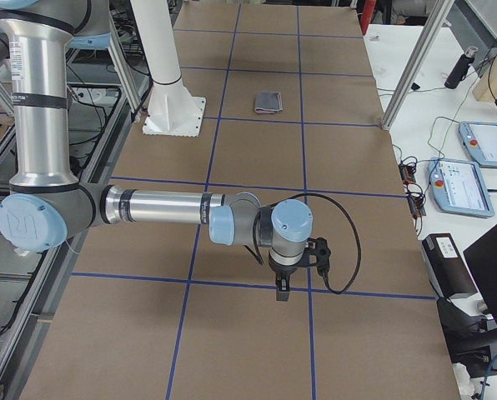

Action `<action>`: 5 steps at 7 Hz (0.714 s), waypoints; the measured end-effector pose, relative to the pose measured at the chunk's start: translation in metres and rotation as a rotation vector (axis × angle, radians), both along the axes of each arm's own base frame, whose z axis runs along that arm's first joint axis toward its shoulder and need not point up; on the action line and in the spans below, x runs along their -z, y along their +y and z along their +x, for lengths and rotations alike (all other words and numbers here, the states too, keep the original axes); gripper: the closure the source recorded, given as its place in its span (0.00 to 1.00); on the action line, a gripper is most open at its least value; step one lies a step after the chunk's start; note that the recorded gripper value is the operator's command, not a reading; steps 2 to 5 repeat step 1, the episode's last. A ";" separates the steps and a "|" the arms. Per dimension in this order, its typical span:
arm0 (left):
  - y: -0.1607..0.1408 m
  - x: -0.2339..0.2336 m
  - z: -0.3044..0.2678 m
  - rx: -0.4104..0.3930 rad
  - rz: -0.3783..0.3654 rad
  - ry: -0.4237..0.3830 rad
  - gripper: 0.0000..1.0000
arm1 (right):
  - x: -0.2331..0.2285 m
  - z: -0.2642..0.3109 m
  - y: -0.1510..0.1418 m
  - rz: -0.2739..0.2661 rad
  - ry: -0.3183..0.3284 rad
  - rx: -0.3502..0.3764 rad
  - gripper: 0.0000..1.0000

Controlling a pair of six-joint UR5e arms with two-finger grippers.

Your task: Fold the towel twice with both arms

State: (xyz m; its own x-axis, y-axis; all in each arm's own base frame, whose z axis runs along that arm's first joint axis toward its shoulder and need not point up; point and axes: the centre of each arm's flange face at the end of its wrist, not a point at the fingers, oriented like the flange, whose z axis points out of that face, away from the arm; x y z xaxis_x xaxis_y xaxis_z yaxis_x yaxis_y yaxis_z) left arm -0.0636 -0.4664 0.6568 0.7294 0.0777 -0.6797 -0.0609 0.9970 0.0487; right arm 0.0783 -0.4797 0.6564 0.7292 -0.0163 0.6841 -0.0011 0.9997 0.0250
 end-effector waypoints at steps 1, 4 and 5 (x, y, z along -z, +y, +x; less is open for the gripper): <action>0.000 0.000 0.000 0.000 0.001 0.000 0.00 | 0.000 0.000 0.000 0.001 0.000 0.000 0.00; 0.000 0.000 0.000 0.000 0.001 0.000 0.00 | 0.000 0.000 0.000 0.001 0.000 0.000 0.00; 0.000 0.000 0.000 0.000 0.001 0.000 0.00 | 0.000 0.000 0.000 0.001 0.000 0.000 0.00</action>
